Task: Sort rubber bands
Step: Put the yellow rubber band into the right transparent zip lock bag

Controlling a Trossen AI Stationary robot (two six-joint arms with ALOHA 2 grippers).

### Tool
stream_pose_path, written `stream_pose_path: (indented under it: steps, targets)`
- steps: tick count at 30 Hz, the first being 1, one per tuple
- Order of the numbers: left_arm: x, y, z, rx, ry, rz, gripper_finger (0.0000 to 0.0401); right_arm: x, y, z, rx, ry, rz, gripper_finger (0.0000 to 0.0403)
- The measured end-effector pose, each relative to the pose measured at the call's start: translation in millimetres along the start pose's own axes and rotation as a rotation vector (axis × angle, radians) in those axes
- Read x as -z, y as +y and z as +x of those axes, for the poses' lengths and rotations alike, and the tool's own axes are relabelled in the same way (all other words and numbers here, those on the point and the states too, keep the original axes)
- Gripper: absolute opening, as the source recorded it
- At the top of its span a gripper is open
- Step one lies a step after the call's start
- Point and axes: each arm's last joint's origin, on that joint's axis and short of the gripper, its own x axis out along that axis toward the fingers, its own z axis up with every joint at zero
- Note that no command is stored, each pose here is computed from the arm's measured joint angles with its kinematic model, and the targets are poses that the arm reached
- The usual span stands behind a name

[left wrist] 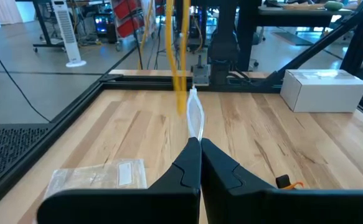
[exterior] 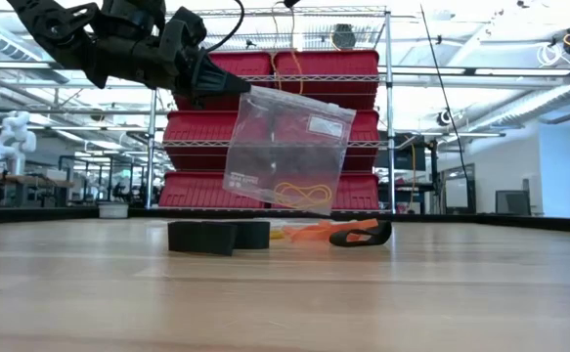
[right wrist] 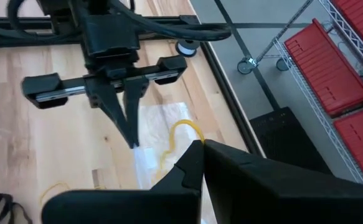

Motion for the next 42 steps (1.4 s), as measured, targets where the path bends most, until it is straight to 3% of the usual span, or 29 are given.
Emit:
stream_pose_path:
  steps: [24, 42]
  targets:
    - [0.9, 0.0, 0.0, 0.000, 0.009, -0.002, 0.0002, -1.2, 19.0, -8.1, -0.040, -0.032, 0.058, 0.0000]
    - [0.7, 0.1, 0.0, 0.000, 0.007, -0.002, 0.0002, -0.4, 16.5, -7.8, 0.031, -0.030, 0.052, 0.0000]
